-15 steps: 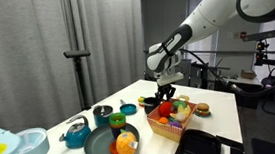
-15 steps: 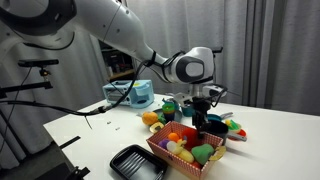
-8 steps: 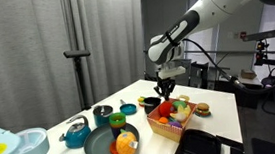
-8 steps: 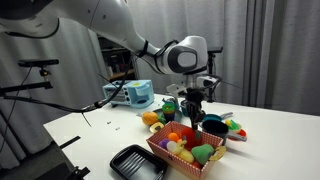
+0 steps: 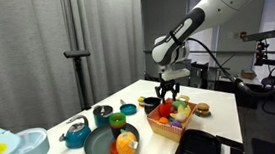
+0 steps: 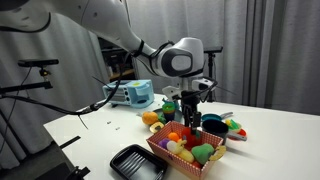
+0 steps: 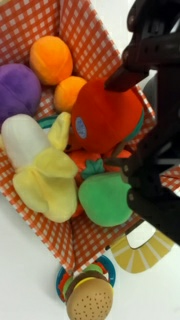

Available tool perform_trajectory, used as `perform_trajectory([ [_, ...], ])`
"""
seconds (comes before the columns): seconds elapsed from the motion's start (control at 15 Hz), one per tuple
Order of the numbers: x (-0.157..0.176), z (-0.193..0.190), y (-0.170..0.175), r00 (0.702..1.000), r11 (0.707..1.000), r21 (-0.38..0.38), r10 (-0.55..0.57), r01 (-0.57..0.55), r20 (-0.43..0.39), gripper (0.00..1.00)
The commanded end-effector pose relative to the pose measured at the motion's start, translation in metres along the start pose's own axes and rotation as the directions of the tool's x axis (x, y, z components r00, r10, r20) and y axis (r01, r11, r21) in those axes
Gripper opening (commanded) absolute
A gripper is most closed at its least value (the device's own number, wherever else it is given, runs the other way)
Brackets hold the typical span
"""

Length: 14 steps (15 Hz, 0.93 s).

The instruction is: Get the orange object from the brown box and put it in the black pot

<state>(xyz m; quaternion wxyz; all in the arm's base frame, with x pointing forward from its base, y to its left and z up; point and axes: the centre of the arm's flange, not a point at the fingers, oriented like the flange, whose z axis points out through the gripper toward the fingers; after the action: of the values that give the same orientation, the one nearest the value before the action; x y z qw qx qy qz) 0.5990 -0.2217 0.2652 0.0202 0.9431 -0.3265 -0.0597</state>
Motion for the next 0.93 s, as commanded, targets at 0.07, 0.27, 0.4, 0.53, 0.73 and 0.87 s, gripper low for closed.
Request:
perform_trajectory([
  [0.07, -0.018, 0.020, 0.015, 0.999, 0.996, 0.091, 0.018, -0.014, -0.038, 1.00],
  [0.27, -0.021, 0.035, 0.018, 0.998, 0.994, 0.104, 0.022, -0.016, -0.060, 0.97],
  [0.4, -0.022, 0.039, 0.020, 0.997, 0.994, 0.106, 0.021, -0.014, -0.071, 0.74],
  [0.53, -0.022, 0.038, 0.020, 0.996, 0.993, 0.114, 0.026, -0.016, -0.085, 0.58],
  [0.73, -0.021, 0.031, 0.017, 0.993, 0.993, 0.119, 0.022, -0.008, -0.118, 0.36],
  [0.87, -0.017, 0.021, 0.016, 0.991, 0.994, 0.106, 0.005, 0.009, -0.130, 0.22],
])
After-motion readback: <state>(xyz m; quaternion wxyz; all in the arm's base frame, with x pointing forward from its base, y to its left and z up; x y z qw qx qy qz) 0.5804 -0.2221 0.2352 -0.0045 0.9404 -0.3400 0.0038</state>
